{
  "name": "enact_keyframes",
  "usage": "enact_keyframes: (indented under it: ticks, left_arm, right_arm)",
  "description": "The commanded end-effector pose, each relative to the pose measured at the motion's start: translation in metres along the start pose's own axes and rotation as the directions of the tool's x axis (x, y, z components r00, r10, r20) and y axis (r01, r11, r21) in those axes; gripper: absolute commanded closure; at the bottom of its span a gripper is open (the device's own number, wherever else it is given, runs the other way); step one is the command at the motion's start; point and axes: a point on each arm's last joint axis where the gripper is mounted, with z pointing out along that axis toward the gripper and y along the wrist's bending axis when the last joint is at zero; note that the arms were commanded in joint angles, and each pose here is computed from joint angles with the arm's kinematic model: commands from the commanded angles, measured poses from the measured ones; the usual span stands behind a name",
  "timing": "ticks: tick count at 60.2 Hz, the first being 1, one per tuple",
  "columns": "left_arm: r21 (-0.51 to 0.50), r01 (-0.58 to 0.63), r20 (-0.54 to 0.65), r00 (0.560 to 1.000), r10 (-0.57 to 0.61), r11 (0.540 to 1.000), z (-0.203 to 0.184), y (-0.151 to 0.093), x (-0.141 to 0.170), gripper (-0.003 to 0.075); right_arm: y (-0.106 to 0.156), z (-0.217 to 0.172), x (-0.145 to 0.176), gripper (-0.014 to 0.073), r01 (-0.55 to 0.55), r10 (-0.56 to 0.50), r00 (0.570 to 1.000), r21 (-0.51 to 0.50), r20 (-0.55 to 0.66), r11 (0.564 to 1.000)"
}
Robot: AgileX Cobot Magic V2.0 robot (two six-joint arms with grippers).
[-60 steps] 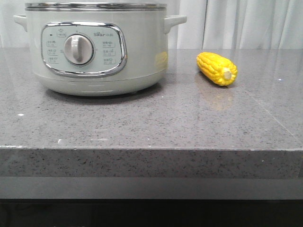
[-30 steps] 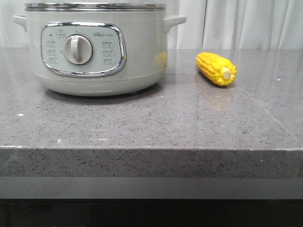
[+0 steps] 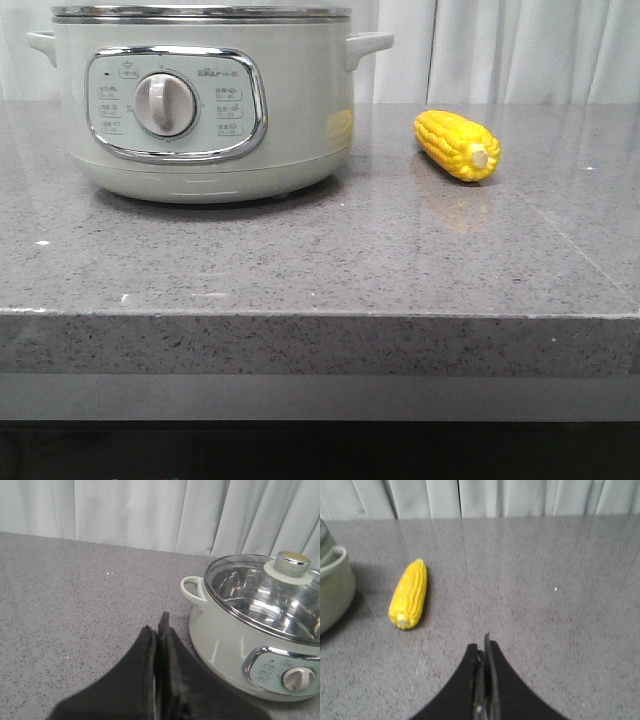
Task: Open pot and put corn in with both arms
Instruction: 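Move the left gripper to the glass lid knob and grasp it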
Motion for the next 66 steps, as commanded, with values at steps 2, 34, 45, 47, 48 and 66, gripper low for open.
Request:
enact_keyframes:
  ticks: [2, 34, 45, 47, 48, 66]
  left_arm:
    - [0.010, 0.020, 0.082, 0.996, -0.020, 1.000, 0.000, -0.001, -0.013, 0.0739]
    - [0.068, 0.013, 0.088, 0.996, -0.019, 0.998, 0.002, -0.006, -0.015, 0.0238]
    - [0.181, -0.024, 0.092, 0.996, 0.007, 0.983, 0.023, -0.021, -0.029, 0.0238]
    - [0.202, -0.027, 0.087, 0.996, 0.010, 0.979, 0.030, -0.024, -0.033, 0.0238]
    - [0.214, -0.029, 0.081, 0.997, 0.012, 0.976, 0.034, -0.027, -0.035, 0.0238]
    - [0.356, -0.052, 0.080, 0.996, 0.025, 0.933, 0.101, -0.075, -0.062, 0.0238]
  right_arm:
    - [0.000, 0.002, -0.010, 0.0659, 0.032, -0.032, 0.999, 0.011, 0.023, 0.999]
    - [-0.001, 0.010, -0.004, -0.0059, 0.061, -0.060, 0.997, 0.015, -0.056, 0.998]
    - [-0.001, 0.010, -0.005, -0.0059, 0.061, -0.060, 0.997, 0.015, -0.055, 0.998]
    - [-0.001, 0.010, -0.005, -0.0059, 0.061, -0.060, 0.997, 0.015, -0.054, 0.998]
    - [-0.001, 0.010, -0.005, -0.0059, 0.061, -0.060, 0.997, 0.015, -0.054, 0.998]
    - [-0.001, 0.010, -0.005, -0.0059, 0.061, -0.060, 0.997, 0.014, -0.046, 0.998]
